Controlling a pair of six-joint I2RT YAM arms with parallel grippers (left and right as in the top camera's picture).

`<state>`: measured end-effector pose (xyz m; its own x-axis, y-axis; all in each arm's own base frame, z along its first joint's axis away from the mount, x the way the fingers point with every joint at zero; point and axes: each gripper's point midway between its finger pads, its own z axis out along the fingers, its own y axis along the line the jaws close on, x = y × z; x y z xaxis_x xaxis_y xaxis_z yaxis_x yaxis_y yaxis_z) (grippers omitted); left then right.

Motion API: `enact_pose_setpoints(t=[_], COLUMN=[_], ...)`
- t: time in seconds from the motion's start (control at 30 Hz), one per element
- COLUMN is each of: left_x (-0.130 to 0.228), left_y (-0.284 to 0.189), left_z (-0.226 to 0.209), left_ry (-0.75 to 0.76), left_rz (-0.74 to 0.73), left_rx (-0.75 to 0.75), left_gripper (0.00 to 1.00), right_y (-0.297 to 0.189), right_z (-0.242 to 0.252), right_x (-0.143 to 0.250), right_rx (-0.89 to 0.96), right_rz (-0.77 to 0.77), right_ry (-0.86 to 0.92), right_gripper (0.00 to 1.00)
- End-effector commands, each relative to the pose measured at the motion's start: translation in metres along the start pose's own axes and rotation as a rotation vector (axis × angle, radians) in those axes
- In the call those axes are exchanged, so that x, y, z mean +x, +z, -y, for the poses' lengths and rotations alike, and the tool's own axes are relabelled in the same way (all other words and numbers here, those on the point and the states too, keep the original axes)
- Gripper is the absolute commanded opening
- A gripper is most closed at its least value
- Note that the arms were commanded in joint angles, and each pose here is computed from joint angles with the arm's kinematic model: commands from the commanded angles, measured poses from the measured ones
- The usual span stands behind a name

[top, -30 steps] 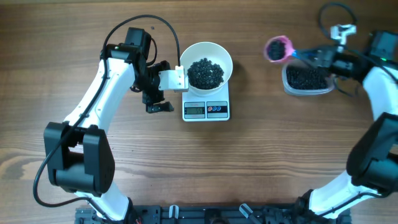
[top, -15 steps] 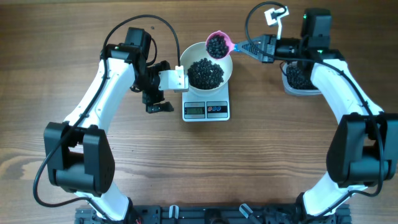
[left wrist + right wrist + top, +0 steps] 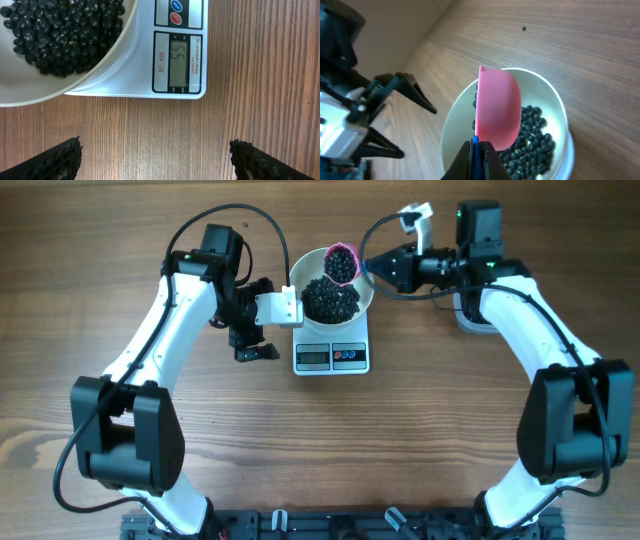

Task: Scoop item into bowl and weigh 150g on scale
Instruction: 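Tip the scoop with the right gripper to pour beans into the bowl, then return the empty scoop with the right gripper to the bean tub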

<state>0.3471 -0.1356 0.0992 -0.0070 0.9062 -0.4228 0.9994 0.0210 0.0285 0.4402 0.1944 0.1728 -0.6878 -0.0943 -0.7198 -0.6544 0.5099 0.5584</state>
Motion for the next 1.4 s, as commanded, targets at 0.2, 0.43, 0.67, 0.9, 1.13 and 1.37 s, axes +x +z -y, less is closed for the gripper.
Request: enact_pose_setpoints(t=[0.2,0.43,0.67,0.9,1.13,1.37], left_x=[-0.006,-0.006,-0.006,-0.006,-0.006,-0.006], left_y=[0.001,0.001,0.001,0.001,0.001,0.001], left_z=[0.001,0.001,0.001,0.001,0.001,0.001], left_ry=[-0.004,-0.004,-0.004,-0.004,-0.004,-0.004], left_rz=[0.026,0.026,0.026,0.026,0.026,0.026], left_rx=[0.009,0.008,0.008,0.009,0.009,0.009], left_gripper=[1.0,1.0,1.0,1.0,1.0,1.0], right_y=[-0.042,-0.053,-0.048,-0.039,-0.037,-0.045], right_z=[-0.032,-0.051,-0.066,-0.074,-0.077,-0.065], right_x=[-0.05,-0.066,-0.073,-0.071,-0.07,-0.066], right_rx=[0.173,0.285,0.4,0.412,0.39,0.402], right_rz=[0.065,0.077,0.035,-0.046,-0.057,-0.009], right_ry=[-0.302,-0.506,-0.772,-1.117,-1.209,-0.835], right_gripper=[0.04,0.04,0.04,0.04,0.04,0.04])
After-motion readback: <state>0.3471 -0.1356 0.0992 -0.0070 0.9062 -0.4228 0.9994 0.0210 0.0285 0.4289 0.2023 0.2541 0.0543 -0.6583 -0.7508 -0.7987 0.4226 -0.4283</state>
